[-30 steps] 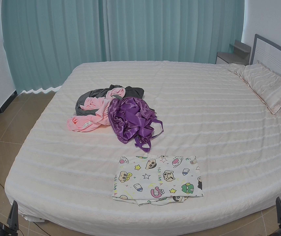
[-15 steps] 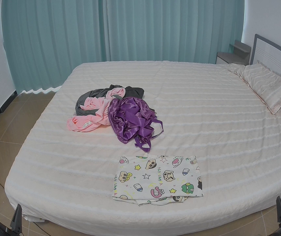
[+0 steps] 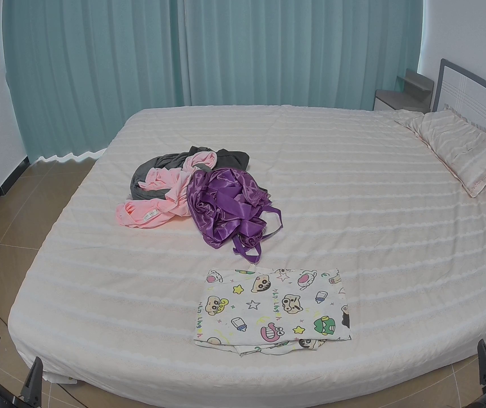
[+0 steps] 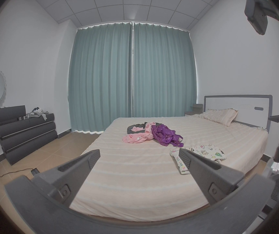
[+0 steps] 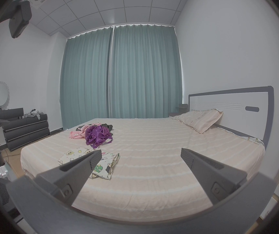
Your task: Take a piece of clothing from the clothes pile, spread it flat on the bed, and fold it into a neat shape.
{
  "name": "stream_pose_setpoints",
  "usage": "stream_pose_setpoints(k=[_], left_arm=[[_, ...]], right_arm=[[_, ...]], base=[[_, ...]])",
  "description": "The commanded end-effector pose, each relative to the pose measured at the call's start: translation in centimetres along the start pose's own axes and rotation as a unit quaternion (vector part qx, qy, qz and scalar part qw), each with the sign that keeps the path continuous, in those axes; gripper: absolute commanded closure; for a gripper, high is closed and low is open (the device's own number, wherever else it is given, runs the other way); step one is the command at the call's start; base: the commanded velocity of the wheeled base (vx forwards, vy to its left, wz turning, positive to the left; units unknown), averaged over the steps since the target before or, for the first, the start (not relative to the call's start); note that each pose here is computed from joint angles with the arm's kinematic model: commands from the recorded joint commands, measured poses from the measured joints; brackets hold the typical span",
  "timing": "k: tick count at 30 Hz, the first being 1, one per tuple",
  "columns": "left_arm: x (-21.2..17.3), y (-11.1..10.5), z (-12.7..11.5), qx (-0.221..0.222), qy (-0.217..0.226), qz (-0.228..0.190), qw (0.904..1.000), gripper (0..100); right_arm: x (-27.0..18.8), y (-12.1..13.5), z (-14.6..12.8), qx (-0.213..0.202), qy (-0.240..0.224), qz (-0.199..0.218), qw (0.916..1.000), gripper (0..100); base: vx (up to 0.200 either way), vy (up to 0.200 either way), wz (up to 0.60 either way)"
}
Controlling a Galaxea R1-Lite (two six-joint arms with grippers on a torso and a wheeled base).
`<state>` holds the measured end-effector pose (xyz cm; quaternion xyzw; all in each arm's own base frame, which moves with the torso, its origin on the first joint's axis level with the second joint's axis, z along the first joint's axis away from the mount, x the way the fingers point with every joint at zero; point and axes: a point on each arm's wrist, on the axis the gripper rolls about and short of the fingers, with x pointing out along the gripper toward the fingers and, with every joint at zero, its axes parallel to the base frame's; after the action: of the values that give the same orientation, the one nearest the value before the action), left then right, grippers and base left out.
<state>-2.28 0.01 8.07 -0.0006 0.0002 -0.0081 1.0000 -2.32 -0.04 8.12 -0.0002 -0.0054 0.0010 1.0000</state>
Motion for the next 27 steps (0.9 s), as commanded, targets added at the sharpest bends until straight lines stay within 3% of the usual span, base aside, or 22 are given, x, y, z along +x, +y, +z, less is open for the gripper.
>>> stream_pose_setpoints(k=[1,27], left_arm=[[-0.01,0.16,-0.49,-0.013,-0.002,0.04,0.9991,0],[-0.01,0.14,-0.49,-0.001,-0.002,0.035,0.9994,0]], right_arm=[[0.03,0.0,-0.53,0.0,0.003,-0.001,1.0,0],[0.03,0.0,-0.53,0.0,0.003,0.001,1.0,0]], base=[[0.0,0.0,0.0],[0.0,0.0,0.0]])
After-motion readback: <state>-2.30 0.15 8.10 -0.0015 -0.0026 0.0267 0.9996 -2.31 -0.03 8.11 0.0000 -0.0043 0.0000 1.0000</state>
